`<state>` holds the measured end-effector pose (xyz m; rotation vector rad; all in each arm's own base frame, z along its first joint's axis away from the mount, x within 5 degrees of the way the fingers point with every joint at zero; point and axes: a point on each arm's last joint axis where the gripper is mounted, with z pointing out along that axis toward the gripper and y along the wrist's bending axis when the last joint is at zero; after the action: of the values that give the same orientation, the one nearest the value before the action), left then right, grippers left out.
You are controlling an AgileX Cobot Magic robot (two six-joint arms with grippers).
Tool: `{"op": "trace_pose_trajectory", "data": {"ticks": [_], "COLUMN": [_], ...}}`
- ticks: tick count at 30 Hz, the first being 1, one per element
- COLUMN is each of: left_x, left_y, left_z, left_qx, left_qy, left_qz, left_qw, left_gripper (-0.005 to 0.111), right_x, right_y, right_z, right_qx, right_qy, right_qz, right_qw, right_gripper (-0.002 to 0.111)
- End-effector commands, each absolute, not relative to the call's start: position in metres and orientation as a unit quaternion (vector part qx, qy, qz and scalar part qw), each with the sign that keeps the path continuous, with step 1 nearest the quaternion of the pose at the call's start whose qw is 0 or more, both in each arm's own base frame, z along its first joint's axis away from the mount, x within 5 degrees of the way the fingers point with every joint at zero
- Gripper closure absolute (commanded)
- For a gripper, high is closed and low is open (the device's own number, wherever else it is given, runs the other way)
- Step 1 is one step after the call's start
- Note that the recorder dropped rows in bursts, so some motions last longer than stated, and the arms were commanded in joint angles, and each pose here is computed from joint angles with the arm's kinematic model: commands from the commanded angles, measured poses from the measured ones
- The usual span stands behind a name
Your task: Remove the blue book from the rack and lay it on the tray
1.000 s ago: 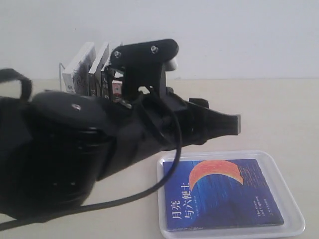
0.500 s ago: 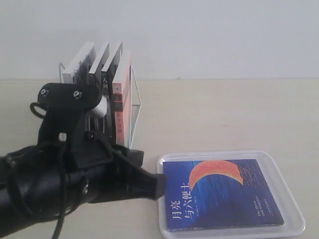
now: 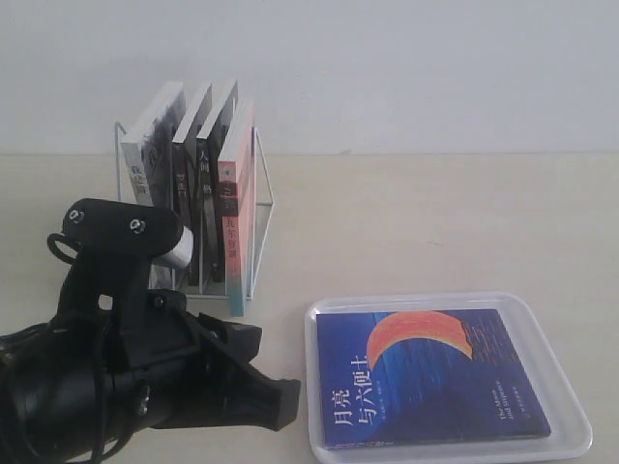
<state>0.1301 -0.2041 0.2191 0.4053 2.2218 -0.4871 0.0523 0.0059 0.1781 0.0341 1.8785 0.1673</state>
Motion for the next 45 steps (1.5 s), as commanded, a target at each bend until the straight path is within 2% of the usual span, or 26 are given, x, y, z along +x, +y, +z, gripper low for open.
{"op": "trace_pose_trajectory", "data": {"ticks": [1,17,26,31,34,38,43,45], "left_x": [0.128,0.127,0.137,0.149,0.147,0.128,0.088,0.079], "left_y": [-0.203,-0.204,-0.205,-0.193,-0.177,-0.146,-0.118,-0.109], "left_z": [0.22,0.22,0.219,0.228,0.256,0.307,0.346,0.357], "left_qx": [0.164,0.164,0.126,0.104,0.11,0.192,0.349,0.361], "left_qy": [0.879,0.879,0.887,0.879,0.846,0.755,0.606,0.561], "left_qz": [-0.195,-0.201,-0.303,-0.327,-0.376,-0.445,-0.469,-0.466], "left_qw": [0.404,0.4,0.326,0.33,0.361,0.441,0.54,0.581], "left_gripper": [0.101,0.101,0.101,0.101,0.101,0.101,0.101,0.101], "right_x": [0.052,0.052,0.052,0.052,0.052,0.052,0.052,0.052], "right_y": [0.006,0.006,0.006,0.006,0.006,0.006,0.006,0.006], "right_z": [0.179,0.179,0.179,0.179,0.179,0.179,0.179,0.179], "right_qx": [0.01,0.01,0.01,0.01,0.01,0.01,0.01,0.01], "right_qy": [0.802,0.802,0.803,0.803,0.803,0.803,0.803,0.803], "right_qz": [0.069,0.069,0.069,0.069,0.069,0.069,0.069,0.069], "right_qw": [0.593,0.593,0.592,0.592,0.592,0.592,0.592,0.592], "right_gripper": [0.108,0.108,0.108,0.108,0.108,0.108,0.108,0.108]}}
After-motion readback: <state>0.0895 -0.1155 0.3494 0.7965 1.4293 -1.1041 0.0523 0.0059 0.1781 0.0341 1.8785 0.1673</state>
